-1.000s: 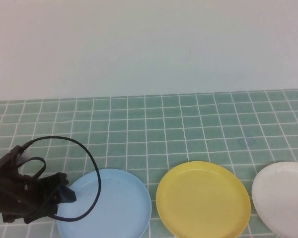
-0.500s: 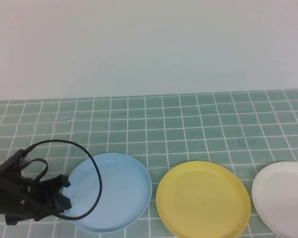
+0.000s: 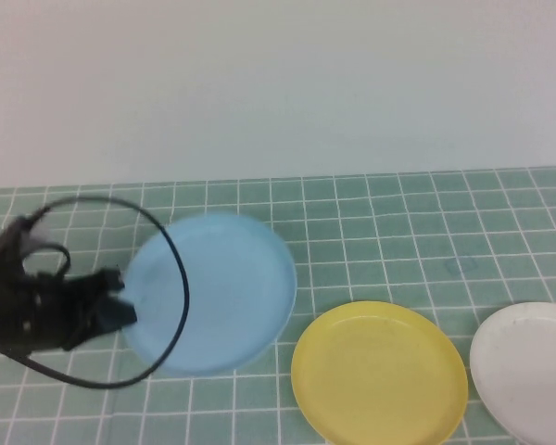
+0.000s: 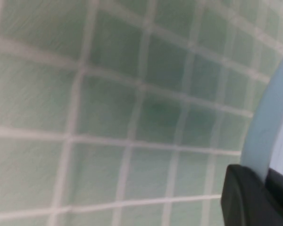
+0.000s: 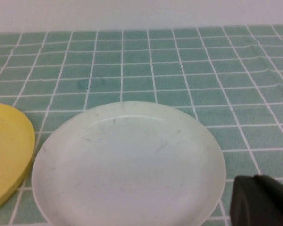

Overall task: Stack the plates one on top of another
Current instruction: Pick up the blue plate, then place the blue plate on the yellow plate

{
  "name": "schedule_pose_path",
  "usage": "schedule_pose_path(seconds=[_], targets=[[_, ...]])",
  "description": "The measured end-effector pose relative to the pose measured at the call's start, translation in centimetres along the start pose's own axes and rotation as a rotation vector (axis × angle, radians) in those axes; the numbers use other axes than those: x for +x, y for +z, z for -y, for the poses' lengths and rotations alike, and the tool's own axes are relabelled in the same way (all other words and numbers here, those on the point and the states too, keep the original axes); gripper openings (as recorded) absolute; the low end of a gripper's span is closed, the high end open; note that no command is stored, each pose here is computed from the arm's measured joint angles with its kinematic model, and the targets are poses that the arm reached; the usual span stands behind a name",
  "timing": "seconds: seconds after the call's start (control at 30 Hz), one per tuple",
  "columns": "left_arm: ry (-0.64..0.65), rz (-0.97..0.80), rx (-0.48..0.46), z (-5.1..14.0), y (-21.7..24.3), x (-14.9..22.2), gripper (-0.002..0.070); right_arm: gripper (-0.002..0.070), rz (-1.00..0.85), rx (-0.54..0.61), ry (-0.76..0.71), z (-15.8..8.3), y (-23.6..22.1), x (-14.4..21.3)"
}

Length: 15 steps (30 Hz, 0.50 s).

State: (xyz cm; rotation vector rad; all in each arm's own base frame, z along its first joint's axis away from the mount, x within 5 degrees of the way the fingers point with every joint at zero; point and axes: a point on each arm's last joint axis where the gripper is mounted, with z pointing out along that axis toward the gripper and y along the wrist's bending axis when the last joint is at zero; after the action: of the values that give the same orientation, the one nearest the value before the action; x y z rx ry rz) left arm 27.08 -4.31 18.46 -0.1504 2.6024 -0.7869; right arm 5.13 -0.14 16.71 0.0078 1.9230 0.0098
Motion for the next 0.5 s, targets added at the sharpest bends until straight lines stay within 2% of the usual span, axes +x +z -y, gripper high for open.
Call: schedule_pose_path(seconds=[0.13,0.23,0.5], targets=[[0.040,0.041,0.088,2.5,-2.0,-1.9,0.0008,-0.0002,0.000,0.000,0.000,0.0,0.0,0.0],[0.081,-0.003,0.143,4.8,-2.5,-2.5,0.0007,-0.0002,0.000,0.000,0.001,0.0,0.0,0.0],[0.282,-0.138,0.064,10.6,-0.9,-1.0,0.0006,-0.0002,0.000,0.000,0.001,0.0,0.0,0.0]])
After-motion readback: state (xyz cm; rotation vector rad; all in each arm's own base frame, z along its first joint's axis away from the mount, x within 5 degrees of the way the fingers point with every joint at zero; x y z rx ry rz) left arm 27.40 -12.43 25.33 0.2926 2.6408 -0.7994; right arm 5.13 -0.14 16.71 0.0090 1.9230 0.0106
